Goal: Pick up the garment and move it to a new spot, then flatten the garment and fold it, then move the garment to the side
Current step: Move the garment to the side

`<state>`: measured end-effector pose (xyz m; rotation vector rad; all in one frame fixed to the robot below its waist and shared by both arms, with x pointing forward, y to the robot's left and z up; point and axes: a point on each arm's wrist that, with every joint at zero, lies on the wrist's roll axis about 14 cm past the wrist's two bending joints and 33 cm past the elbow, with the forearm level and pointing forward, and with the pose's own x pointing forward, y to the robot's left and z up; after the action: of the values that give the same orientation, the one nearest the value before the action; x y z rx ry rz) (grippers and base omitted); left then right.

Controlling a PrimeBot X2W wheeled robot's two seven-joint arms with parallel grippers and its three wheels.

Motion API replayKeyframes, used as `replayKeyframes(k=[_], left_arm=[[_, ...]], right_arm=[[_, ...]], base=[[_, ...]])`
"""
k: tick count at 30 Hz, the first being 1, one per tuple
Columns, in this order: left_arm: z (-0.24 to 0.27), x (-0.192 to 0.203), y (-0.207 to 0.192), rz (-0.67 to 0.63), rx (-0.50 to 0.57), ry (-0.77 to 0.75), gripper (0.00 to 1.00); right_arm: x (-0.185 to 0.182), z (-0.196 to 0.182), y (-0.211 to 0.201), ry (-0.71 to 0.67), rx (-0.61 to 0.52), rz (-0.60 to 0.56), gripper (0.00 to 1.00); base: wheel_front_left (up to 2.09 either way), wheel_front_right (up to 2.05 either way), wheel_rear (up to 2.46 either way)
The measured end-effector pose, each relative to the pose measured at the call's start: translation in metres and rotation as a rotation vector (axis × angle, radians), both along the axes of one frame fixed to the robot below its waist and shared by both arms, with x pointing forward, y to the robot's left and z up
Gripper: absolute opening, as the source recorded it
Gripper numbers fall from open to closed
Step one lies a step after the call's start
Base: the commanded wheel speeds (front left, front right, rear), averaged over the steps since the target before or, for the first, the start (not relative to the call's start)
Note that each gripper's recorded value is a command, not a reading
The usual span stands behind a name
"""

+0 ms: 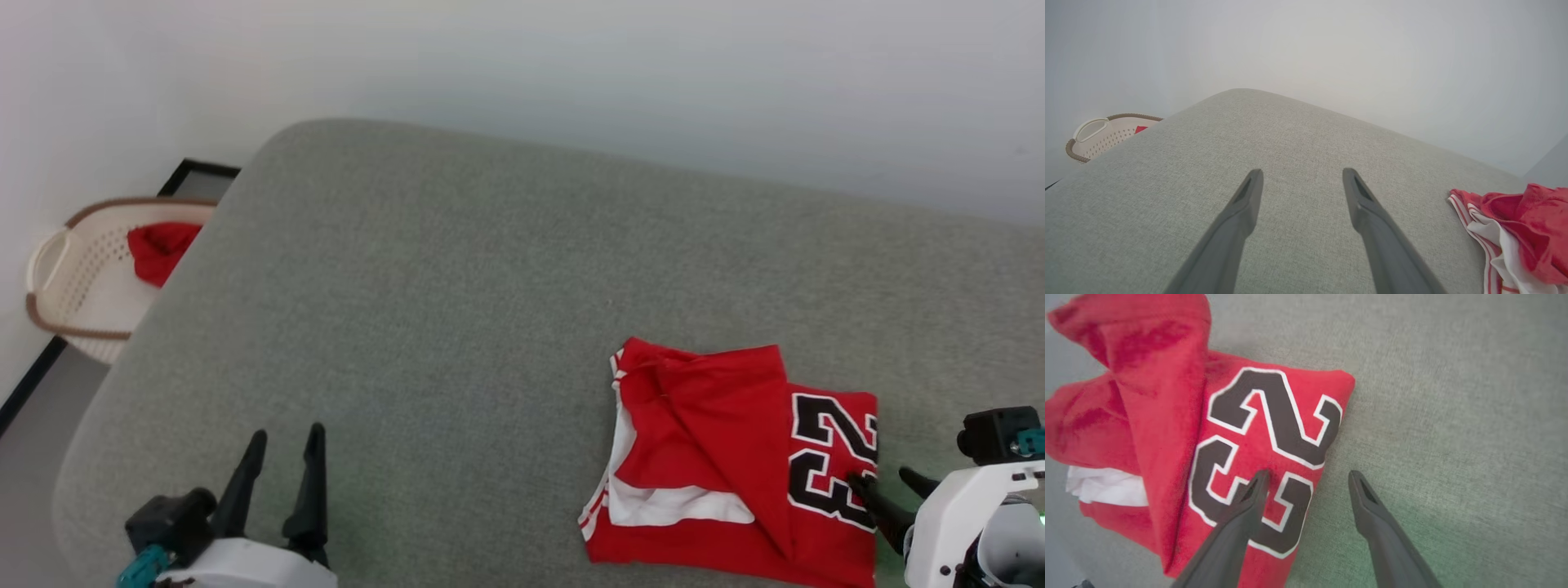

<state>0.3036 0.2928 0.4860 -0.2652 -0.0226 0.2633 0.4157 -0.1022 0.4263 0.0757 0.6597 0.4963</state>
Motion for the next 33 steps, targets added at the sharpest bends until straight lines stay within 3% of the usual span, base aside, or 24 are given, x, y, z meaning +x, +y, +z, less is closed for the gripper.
replayKeyframes(k=[12, 13, 22, 33], left_arm=[[-0.011, 0.012, 0.001, 0.014, -0.009, 0.036, 1.0], [-0.012, 0.013, 0.001, 0.015, -0.011, 0.037, 1.0], [-0.011, 0.017, 0.001, 0.011, -0.009, 0.029, 1.0], [-0.007, 0.031, -0.017, -0.058, -0.004, 0.007, 1.0]], right_arm=[[0.007, -0.043, 0.019, 0.209, -0.036, 0.044, 1.0], [0.009, -0.044, 0.023, 0.225, -0.041, 0.06, 0.0], [0.017, -0.029, 0.023, 0.204, -0.08, 0.104, 0.0], [0.036, 0.026, -0.007, 0.019, -0.17, 0.1, 0.0]], base=[[0.0, 0.0, 0.0], [0.0, 0.0, 0.0], [0.0, 0.0, 0.0], [0.0, 0.0, 0.0]])
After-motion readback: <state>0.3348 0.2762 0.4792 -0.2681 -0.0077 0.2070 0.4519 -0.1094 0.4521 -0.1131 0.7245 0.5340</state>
